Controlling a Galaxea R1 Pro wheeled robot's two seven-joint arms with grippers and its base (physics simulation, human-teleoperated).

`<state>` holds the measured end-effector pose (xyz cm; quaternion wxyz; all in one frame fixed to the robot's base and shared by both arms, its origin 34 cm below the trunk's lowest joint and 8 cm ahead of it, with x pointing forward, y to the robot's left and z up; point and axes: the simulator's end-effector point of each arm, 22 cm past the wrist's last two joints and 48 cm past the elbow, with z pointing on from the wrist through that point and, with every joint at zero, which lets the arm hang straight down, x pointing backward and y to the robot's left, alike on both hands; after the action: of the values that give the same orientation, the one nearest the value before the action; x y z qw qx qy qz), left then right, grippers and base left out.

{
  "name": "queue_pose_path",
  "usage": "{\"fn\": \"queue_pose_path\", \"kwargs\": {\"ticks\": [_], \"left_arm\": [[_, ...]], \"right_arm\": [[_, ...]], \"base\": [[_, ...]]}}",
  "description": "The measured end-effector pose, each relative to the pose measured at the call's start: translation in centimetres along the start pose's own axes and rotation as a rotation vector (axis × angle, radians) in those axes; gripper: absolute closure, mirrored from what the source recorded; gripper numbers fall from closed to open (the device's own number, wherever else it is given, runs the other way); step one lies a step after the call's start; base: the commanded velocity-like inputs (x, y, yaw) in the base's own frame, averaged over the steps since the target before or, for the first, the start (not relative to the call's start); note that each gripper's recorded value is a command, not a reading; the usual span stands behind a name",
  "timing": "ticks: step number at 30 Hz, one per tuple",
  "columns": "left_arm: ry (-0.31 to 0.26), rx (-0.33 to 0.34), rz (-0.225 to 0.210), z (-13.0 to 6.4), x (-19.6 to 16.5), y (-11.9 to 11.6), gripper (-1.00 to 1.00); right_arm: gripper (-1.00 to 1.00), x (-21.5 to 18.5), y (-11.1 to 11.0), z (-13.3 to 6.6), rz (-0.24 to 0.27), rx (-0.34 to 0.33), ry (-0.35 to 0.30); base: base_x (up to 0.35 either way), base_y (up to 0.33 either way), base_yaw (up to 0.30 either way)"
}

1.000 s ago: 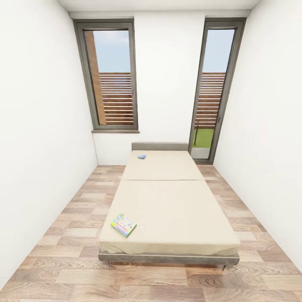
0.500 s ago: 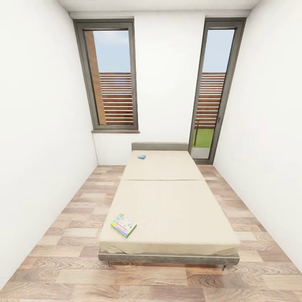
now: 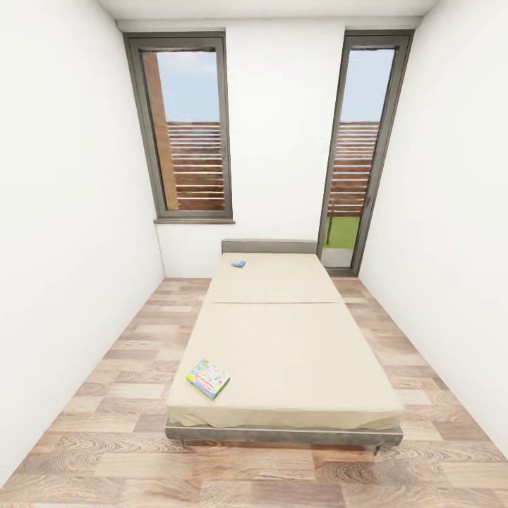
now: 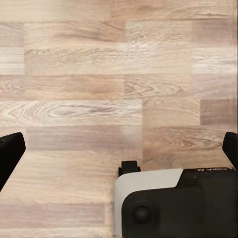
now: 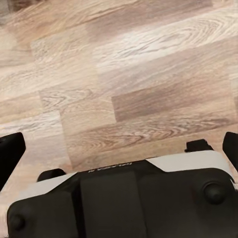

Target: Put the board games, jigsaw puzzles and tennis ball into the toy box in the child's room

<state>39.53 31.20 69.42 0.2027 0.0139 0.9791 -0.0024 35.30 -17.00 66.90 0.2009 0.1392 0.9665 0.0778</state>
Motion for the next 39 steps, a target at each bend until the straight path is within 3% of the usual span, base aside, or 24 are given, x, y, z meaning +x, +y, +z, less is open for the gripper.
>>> {"fn": "queue_pose_path", "kwargs": {"ticks": [4,7,14,21,27,31,35,39], "left_arm": [[0.026,0.122,-0.027,-3.1,-5.5,-0.4,-1.00],[-0.010,0.180,-0.059,-5.8,-9.7,-0.4,-1.00],[-0.111,0.187,-0.083,-11.6,-16.8,1.1,-1.00],[-0.191,0.193,-0.086,-14.7,-23.5,1.2,-1.00],[-0.318,0.218,-0.109,-18.8,-36.0,1.3,-1.00],[-0.314,0.225,-0.144,-19.0,-41.4,1.7,-1.00],[-0.238,0.206,-0.198,-17.5,-44.5,2.2,-1.00],[-0.234,0.188,-0.206,-17.8,-47.2,1.5,-1.00]], "right_arm": [[-1.00,-6.0,2.9,-1.5,-0.012,-0.027,0.017],[-1.00,-11.7,4.8,-4.1,-0.041,-0.039,-0.011],[-1.00,-20.4,9.2,-12.0,-0.113,-0.099,-0.071],[-1.00,-23.5,10.7,-14.7,-0.141,-0.122,-0.121],[-1.00,-27.2,13.1,-16.4,-0.180,-0.151,-0.185],[-1.00,-28.7,13.9,-17.0,-0.193,-0.158,-0.206],[-1.00,-31.0,14.8,-18.0,-0.205,-0.168,-0.238],[-1.00,-32.3,15.7,-18.8,-0.219,-0.179,-0.261]], "base": [[0.000,0.000,0.000],[0.000,0.000,0.000],[0.000,0.000,0.000],[0.000,0.000,0.000],[0.000,0.000,0.000],[0.000,0.000,0.000],[0.000,0.000,0.000],[0.000,0.000,0.000]]}}
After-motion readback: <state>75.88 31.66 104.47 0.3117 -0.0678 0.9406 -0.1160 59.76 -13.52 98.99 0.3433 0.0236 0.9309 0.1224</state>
